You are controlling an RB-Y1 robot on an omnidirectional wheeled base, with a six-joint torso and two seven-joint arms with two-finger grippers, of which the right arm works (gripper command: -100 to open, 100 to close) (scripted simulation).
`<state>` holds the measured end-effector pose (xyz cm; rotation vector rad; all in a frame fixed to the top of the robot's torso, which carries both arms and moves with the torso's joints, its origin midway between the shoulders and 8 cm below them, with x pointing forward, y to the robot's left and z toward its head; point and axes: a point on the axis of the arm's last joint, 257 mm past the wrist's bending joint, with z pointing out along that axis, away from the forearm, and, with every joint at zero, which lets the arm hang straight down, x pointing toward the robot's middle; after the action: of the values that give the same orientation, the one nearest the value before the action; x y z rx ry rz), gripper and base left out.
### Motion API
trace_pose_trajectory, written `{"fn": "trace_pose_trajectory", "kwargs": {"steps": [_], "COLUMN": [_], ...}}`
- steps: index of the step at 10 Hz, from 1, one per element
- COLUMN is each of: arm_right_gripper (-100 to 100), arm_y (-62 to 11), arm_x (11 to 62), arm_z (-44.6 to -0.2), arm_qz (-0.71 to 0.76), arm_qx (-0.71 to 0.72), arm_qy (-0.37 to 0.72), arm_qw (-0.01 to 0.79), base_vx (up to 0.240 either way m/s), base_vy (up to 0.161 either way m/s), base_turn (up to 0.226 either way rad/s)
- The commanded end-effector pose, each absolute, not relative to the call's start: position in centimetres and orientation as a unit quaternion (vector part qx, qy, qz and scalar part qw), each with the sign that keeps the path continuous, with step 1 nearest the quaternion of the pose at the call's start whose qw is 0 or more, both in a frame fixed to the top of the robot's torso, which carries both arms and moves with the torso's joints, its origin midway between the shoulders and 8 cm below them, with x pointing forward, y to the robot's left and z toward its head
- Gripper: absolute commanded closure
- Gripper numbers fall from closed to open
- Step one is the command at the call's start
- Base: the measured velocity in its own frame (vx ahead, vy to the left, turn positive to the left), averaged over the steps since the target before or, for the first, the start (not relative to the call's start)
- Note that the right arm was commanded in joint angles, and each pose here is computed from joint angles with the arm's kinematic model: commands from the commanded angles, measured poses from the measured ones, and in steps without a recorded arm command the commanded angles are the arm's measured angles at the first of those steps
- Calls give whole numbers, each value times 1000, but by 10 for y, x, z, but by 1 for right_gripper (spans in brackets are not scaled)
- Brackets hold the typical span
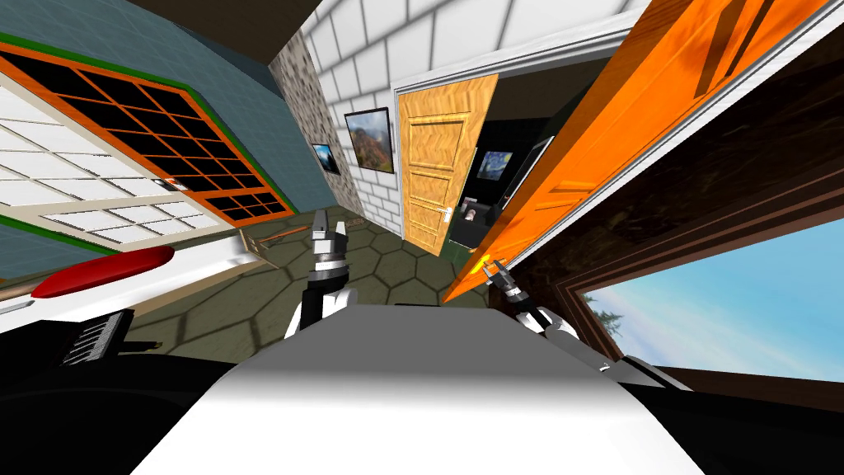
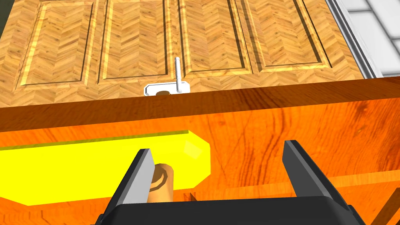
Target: Pull the door open
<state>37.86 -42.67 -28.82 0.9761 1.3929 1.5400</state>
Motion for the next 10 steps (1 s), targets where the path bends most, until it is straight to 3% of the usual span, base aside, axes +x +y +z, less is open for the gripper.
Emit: {"fn": "trace_pose_trajectory", "kwargs": {"steps": [1, 8, 10], "arm_right_gripper": [-100, -100, -100], "arm_y": [-446, -445, -442], "arm_x": [382, 383, 385], "arm_z": [-291, -291, -292], "arm_qz": [590, 589, 588], "arm_qx": [396, 395, 391], "arm_qy": [559, 559, 558], "arm_qw": [428, 430, 435], "base_vx": [5, 7, 28], "base_vy": [-62, 3, -74], "base_turn": [40, -2, 27]}}
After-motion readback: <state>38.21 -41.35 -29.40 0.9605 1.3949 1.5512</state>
